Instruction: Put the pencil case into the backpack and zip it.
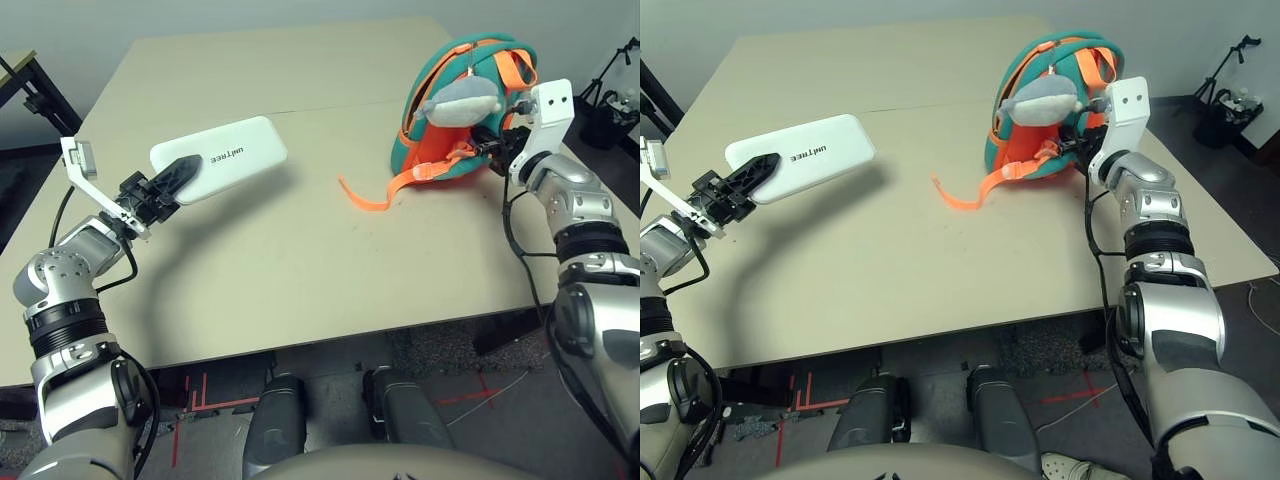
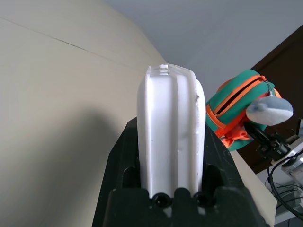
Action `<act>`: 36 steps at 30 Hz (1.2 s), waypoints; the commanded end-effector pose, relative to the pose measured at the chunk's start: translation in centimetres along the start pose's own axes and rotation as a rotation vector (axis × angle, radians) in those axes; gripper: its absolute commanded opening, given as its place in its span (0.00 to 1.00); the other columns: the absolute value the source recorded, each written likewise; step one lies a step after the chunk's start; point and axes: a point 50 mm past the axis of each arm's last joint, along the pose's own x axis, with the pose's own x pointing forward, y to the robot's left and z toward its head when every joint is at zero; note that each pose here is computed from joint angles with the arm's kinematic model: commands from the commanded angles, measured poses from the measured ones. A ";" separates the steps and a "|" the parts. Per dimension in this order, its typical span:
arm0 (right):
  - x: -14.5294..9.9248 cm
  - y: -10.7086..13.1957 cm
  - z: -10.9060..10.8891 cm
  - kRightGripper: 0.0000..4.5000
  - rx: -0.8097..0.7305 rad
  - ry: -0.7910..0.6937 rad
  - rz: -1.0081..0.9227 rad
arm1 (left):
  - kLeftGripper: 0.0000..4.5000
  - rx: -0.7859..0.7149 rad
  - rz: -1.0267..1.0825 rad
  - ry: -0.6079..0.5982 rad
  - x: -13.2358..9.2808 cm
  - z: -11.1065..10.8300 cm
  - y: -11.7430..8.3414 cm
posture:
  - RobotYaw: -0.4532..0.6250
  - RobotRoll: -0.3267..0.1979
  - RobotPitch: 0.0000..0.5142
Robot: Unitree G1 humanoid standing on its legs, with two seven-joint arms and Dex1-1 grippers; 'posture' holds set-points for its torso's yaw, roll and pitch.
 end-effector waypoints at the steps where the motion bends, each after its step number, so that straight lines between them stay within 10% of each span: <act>1: -0.2 1.7 2.4 0.03 -0.002 -0.100 0.119 | 0.28 0.027 -0.026 -0.021 0.4 1.0 -0.5 | 0.37 0.62 0.13; 15: -2.2 8.1 6.8 0.03 -0.009 -0.213 0.434 | 0.28 0.030 -0.041 -0.001 1.2 1.2 -0.5 | 0.35 0.62 0.15; 36: -6.2 13.5 5.1 0.03 0.170 -0.158 0.574 | 0.28 0.173 -0.131 0.043 0.6 4.4 -2.8 | 0.35 0.62 0.14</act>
